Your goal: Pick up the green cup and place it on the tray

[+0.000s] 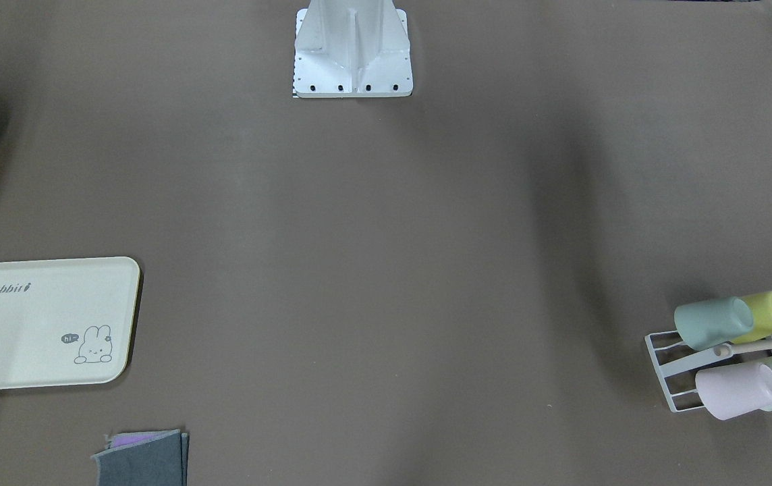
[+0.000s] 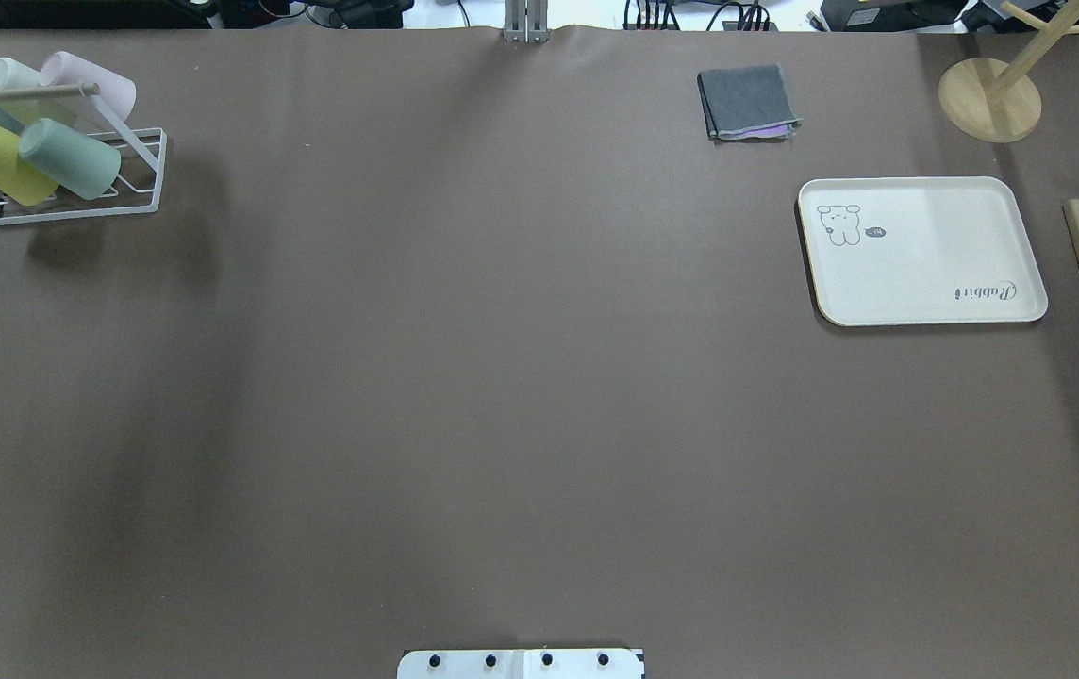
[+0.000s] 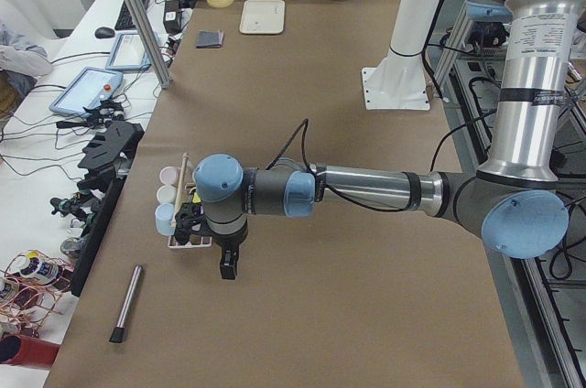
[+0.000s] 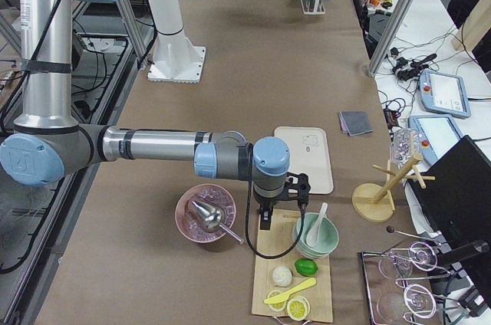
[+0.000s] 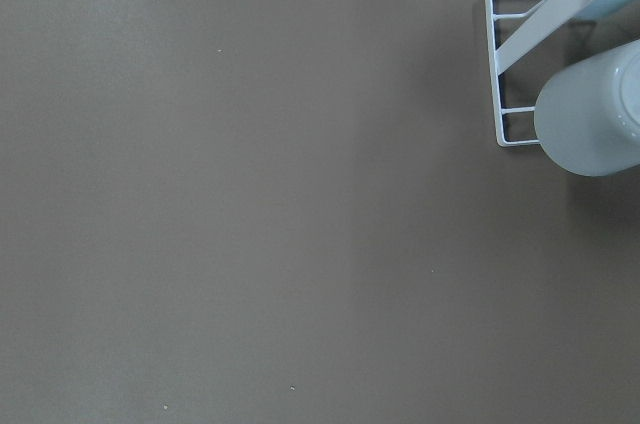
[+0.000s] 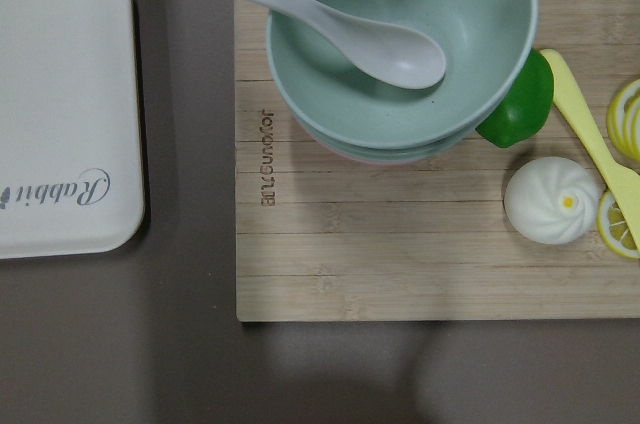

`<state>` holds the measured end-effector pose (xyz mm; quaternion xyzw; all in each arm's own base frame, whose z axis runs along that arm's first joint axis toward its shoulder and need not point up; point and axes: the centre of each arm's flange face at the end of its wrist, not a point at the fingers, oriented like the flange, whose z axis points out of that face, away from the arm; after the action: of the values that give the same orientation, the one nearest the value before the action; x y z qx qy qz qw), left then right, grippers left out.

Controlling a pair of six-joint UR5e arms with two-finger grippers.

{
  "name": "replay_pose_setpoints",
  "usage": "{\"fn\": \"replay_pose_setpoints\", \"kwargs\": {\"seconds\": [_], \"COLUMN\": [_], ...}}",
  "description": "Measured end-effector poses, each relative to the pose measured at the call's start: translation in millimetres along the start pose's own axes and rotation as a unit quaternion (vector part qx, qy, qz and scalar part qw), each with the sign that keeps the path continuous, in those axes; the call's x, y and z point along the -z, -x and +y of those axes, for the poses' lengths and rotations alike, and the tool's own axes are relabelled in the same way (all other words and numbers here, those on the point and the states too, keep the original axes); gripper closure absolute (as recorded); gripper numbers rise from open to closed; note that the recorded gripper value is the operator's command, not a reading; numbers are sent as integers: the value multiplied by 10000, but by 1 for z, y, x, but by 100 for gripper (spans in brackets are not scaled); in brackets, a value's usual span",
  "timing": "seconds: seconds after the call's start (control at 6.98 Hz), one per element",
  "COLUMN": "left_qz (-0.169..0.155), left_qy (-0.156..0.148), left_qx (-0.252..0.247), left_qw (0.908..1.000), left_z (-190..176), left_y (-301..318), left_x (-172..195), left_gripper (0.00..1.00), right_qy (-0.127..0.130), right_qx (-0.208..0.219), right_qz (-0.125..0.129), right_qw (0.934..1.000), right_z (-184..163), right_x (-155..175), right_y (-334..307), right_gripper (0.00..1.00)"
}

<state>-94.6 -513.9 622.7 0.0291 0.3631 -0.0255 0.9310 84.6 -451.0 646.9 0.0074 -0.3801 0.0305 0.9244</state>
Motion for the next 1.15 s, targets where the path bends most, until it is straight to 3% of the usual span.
{"fn": "replay_pose_setpoints", "kwargs": {"seconds": [0.29, 0.72, 1.15], "left_qz": [-2, 47, 104], "left_qy": [-65, -228, -277], "left_qx": [4, 559, 855], "left_qw": [10000, 9982, 9959], "left_z": [21, 84, 112], "left_y": [-6, -26, -39], "left_x": [6, 25, 30], "left_gripper": [2, 2, 2], "right_qy": [10, -22, -129], "right_qx": [10, 20, 57], "right_qz": [7, 13, -23], "right_qw": [10000, 10000, 9999], "right_z": [0, -2, -6], "right_x": [-1, 2, 12], "right_y": [-1, 2, 16], "right_gripper": [0, 0, 0]}}
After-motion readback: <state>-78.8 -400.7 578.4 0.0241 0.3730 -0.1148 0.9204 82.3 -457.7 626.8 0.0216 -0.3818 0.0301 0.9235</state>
